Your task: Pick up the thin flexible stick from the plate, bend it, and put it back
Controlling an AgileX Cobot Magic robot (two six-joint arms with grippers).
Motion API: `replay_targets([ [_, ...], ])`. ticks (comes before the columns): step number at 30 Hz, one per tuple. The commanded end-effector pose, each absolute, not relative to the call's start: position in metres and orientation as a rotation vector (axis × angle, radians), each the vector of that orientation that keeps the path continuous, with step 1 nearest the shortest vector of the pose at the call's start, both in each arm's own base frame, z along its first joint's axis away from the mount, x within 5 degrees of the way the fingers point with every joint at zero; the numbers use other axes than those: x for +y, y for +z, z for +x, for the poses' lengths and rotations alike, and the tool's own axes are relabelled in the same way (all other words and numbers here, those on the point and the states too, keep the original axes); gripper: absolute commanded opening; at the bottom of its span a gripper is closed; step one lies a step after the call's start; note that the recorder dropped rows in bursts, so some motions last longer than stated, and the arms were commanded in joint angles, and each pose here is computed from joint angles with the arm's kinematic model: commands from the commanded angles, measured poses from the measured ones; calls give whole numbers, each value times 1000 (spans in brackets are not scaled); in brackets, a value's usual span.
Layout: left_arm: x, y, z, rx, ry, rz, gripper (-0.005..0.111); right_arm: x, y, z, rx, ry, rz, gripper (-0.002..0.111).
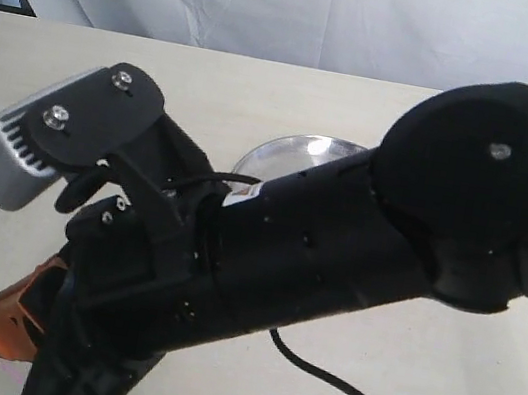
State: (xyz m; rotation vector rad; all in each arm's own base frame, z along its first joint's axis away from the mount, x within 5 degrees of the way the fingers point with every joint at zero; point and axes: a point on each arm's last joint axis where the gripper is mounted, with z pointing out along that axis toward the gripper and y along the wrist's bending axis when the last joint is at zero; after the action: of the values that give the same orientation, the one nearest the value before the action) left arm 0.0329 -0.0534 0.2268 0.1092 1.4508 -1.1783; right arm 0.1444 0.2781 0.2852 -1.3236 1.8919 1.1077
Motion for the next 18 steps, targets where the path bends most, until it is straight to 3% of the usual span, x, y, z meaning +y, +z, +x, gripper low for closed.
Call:
replay_targets([
  [1, -55, 228, 30, 1435, -1223, 127, 0, 283, 280, 149, 1927, 1128, -1270, 20],
  [2, -56, 228, 30, 1433, -1230, 134, 0, 285, 279, 151, 1940, 1135, -1235, 38],
  [3, -56, 228, 30, 1432, -1232, 136, 0, 285, 278, 153, 1944, 1122, -1222, 47],
  [5, -56, 229, 29, 1428, -1242, 136, 0, 288, 274, 155, 1962, 1103, -1195, 58],
  [6, -56, 230, 29, 1422, -1255, 131, 0, 289, 271, 157, 1975, 1091, -1182, 58],
  [8, -56, 232, 28, 1404, -1294, 111, 0, 296, 260, 155, 2005, 1089, -1200, 50],
  [10, -56, 233, 28, 1392, -1318, 98, 0, 301, 246, 157, 2040, 1081, -1223, 33],
  [11, -56, 235, 26, 1376, -1350, 98, 0, 303, 238, 161, 2047, 1040, -1225, 13],
  [12, -57, 236, 25, 1364, -1374, 102, 0, 304, 233, 167, 2063, 1003, -1188, 0],
  [18, -58, 234, 25, 1384, -1332, 136, 0, 303, 239, 165, 2038, 1013, -1194, 0],
])
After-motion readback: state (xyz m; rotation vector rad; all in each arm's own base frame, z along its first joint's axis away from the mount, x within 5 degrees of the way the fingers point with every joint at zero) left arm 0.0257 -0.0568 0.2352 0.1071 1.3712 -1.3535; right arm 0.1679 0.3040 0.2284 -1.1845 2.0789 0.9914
